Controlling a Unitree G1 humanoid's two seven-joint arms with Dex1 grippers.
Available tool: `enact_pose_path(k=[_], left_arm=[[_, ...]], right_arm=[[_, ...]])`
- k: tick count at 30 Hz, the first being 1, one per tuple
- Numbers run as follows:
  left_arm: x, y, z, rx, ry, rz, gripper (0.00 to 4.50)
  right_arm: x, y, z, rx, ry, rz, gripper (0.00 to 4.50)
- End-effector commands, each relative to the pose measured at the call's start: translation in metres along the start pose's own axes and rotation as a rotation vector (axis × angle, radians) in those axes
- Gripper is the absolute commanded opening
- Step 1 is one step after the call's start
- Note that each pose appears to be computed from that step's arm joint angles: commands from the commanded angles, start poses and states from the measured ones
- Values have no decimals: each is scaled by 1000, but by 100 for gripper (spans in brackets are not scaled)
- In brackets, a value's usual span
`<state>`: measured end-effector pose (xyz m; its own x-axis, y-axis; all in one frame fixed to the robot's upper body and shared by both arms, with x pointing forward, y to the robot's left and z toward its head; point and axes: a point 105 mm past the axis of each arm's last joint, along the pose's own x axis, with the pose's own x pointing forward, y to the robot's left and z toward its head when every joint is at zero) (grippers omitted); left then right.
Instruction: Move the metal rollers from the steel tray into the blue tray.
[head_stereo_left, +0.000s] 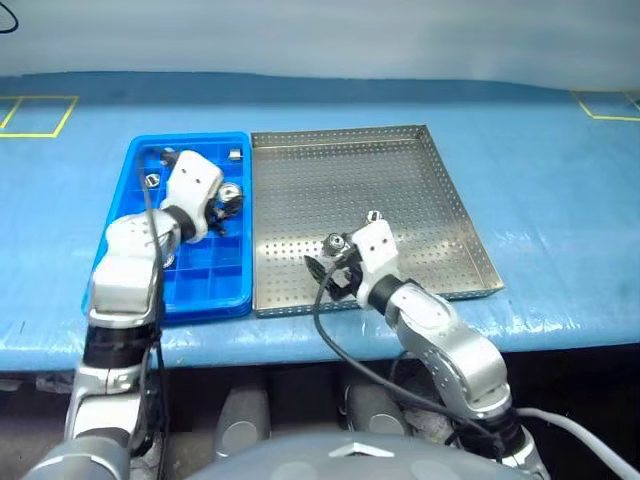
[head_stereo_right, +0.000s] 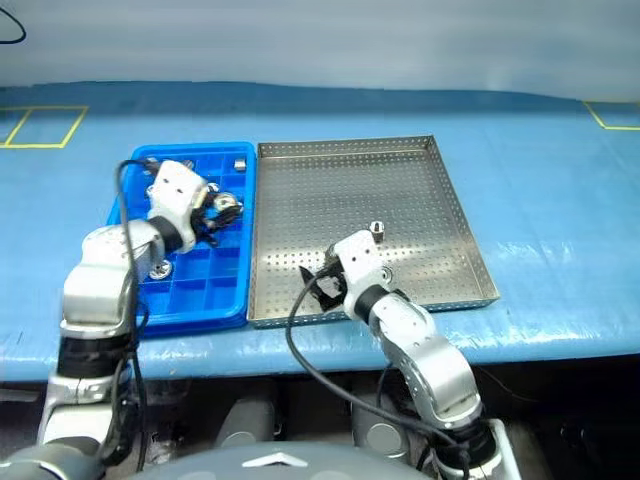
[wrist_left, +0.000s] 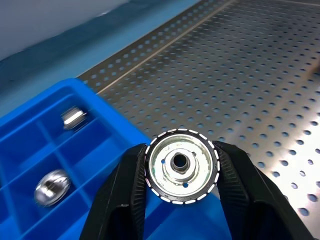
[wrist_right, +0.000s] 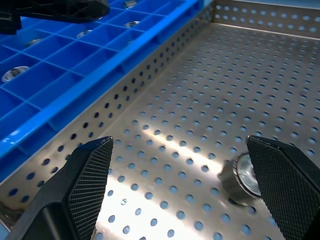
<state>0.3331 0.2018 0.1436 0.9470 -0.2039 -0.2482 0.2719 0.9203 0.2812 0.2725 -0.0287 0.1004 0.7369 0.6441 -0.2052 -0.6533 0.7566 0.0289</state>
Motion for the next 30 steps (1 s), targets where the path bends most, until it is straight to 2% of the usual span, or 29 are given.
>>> enact_pose_path(k=[1, 5, 10, 16, 21, 24, 28, 30], left_arm=[[-33, 28, 0, 0, -4, 263, 171], [-67, 31, -36, 56, 169, 383, 171], [-89, 21, -61, -40, 265, 431, 171], [-91, 15, -73, -74, 319, 428, 171], [-84, 13, -73, -95, 321, 389, 171], [-77, 14, -60, -106, 273, 366, 268], [-55, 4, -9, -195, 41, 242, 394], [-47, -2, 9, -220, -42, 175, 394]], right_arm=[[9, 14, 11, -46, -43, 84, 450], [17, 26, 13, -48, -52, 159, 450], [20, 34, 8, -55, -30, 217, 450], [21, 37, 8, -49, -30, 233, 450], [19, 35, 7, -39, -30, 214, 450], [17, 32, 7, -29, -35, 188, 450], [12, 24, 10, -19, -50, 138, 450], [9, 20, 11, -21, -55, 118, 450]])
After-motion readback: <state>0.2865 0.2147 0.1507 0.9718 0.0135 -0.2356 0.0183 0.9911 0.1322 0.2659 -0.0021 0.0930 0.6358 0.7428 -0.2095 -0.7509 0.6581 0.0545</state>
